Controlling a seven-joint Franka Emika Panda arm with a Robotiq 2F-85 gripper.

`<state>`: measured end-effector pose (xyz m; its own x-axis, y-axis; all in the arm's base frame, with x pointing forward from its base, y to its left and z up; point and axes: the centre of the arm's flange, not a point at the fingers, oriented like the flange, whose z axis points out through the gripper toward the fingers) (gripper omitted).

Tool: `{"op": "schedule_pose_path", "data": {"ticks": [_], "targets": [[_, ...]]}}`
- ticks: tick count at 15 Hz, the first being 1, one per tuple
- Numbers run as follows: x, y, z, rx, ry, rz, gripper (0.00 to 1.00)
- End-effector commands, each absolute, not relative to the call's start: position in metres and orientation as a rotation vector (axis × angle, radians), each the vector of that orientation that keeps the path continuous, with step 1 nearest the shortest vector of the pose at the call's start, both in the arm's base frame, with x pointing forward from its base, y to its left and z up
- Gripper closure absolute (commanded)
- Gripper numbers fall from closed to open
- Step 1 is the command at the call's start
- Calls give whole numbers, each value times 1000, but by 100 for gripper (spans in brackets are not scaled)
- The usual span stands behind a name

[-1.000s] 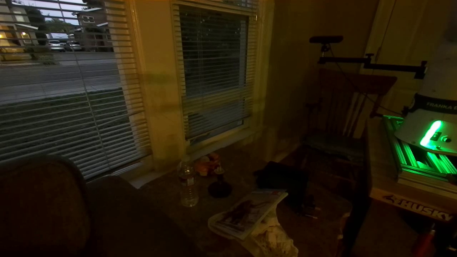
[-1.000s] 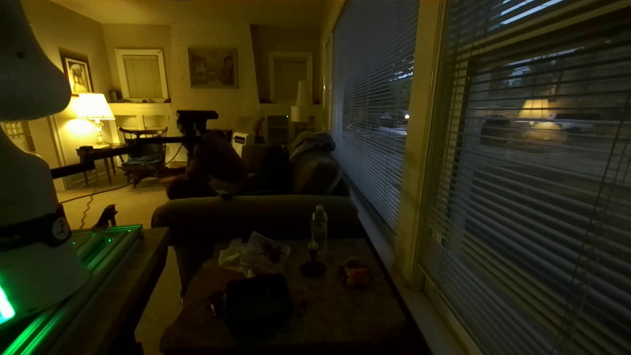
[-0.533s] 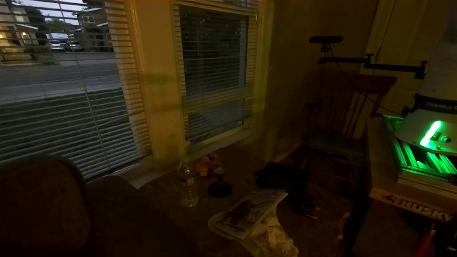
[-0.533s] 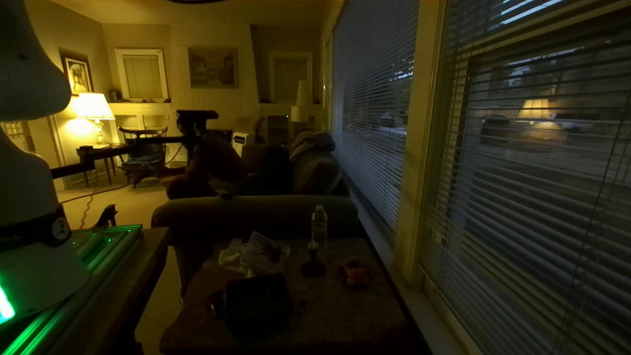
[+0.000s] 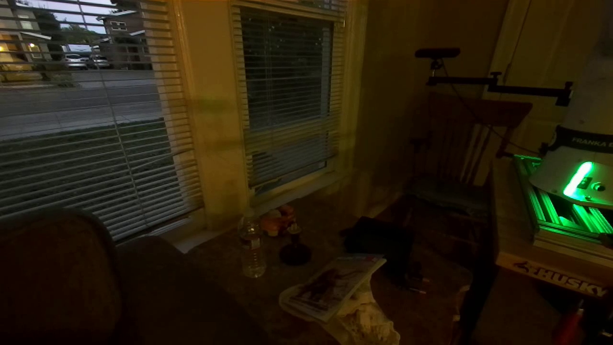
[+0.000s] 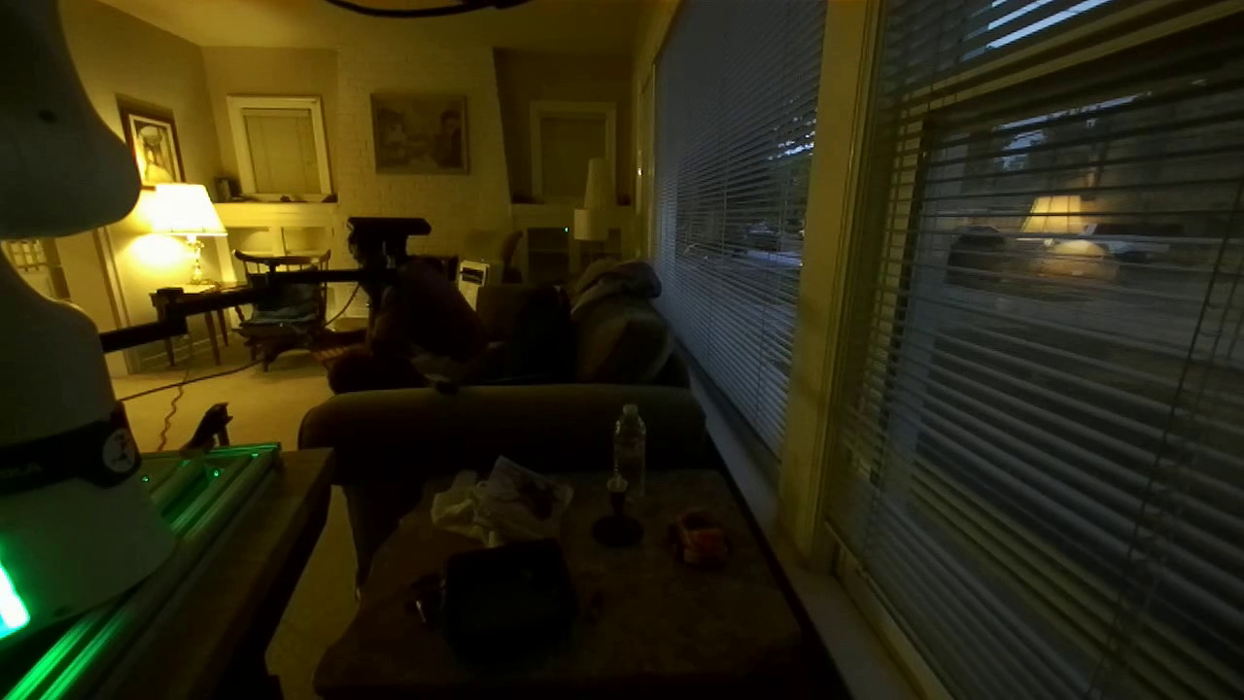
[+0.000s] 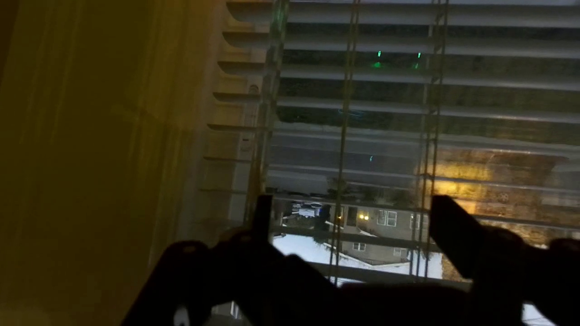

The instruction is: Open the blinds on the right window.

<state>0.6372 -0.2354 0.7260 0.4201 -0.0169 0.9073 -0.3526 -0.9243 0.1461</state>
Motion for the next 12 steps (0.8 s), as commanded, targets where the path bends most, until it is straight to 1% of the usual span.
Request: {"op": "schedule_pose_path", "data": {"ticks": [1,2,3,4,5,6,9,10,11,12], "targets": [[650,-242,729,2349,-320,1568,42],[651,-242,729,2348,-321,1575,49],[652,-241,729,2347,-320,1581,52],[653,-241,729,2349,-321,1584,57],[654,-240,730,2346,-320,1589,57],[654,-239,730,2348,-318,1591,60],[655,-238,731,2345,-316,1597,60],[654,-238,731,2344,-315,1596,65],[653,-238,731,2343,-316,1596,74],[653,-238,731,2341,-316,1596,80]]}}
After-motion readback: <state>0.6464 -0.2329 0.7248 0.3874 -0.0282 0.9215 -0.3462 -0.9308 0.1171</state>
